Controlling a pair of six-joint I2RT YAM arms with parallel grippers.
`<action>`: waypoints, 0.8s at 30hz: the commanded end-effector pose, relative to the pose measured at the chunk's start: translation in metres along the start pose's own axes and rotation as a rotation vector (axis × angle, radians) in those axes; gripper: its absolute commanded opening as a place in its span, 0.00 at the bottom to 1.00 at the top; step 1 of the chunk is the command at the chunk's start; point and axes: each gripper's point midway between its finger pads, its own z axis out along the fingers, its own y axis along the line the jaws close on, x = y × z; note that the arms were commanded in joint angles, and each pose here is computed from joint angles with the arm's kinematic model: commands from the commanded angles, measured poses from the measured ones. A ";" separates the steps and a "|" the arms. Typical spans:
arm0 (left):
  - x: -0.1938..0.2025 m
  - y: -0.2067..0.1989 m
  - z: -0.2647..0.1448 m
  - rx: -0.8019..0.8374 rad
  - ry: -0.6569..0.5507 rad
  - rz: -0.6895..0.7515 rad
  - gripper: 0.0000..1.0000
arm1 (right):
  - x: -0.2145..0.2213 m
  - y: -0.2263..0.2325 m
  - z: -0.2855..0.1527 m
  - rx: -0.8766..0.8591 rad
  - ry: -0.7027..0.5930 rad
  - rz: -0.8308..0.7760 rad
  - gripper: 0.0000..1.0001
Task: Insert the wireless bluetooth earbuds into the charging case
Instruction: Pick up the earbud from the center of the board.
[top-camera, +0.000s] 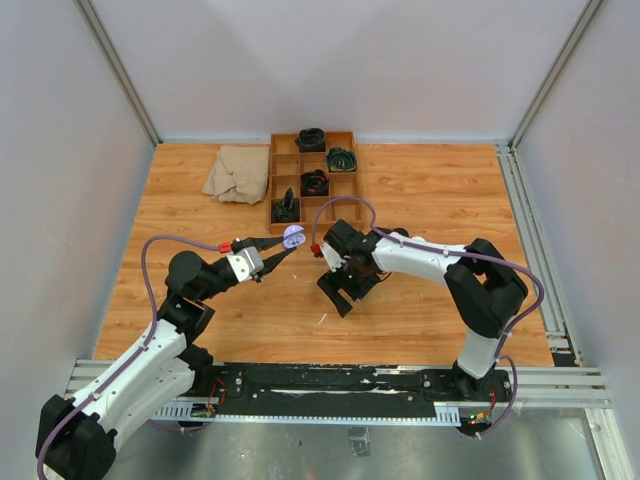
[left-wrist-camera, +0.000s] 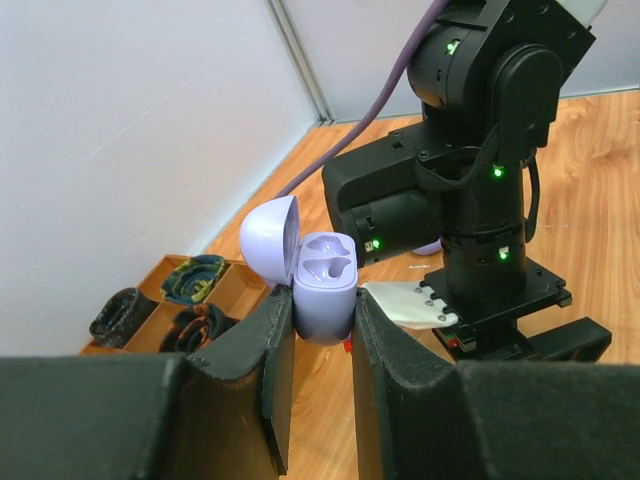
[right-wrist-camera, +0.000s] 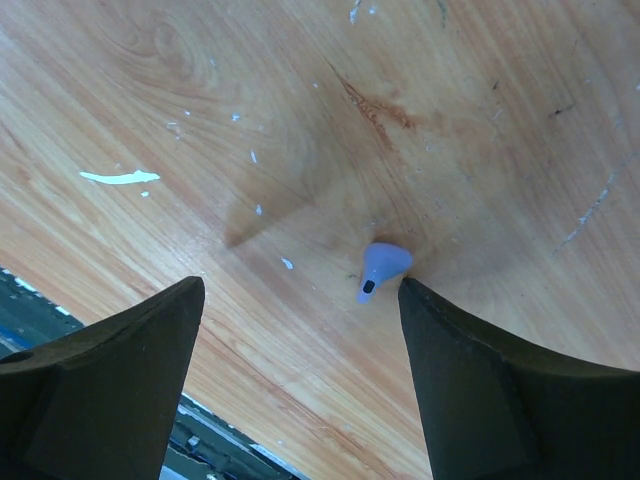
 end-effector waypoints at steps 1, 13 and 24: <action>-0.008 0.005 -0.001 -0.019 -0.030 0.036 0.00 | -0.002 -0.005 -0.012 0.123 -0.011 -0.039 0.80; -0.009 0.007 -0.002 -0.030 -0.031 0.038 0.00 | -0.017 -0.019 -0.022 0.249 -0.122 0.030 0.51; -0.009 0.007 -0.002 -0.028 -0.029 0.035 0.00 | -0.015 -0.020 -0.010 0.255 -0.105 0.057 0.46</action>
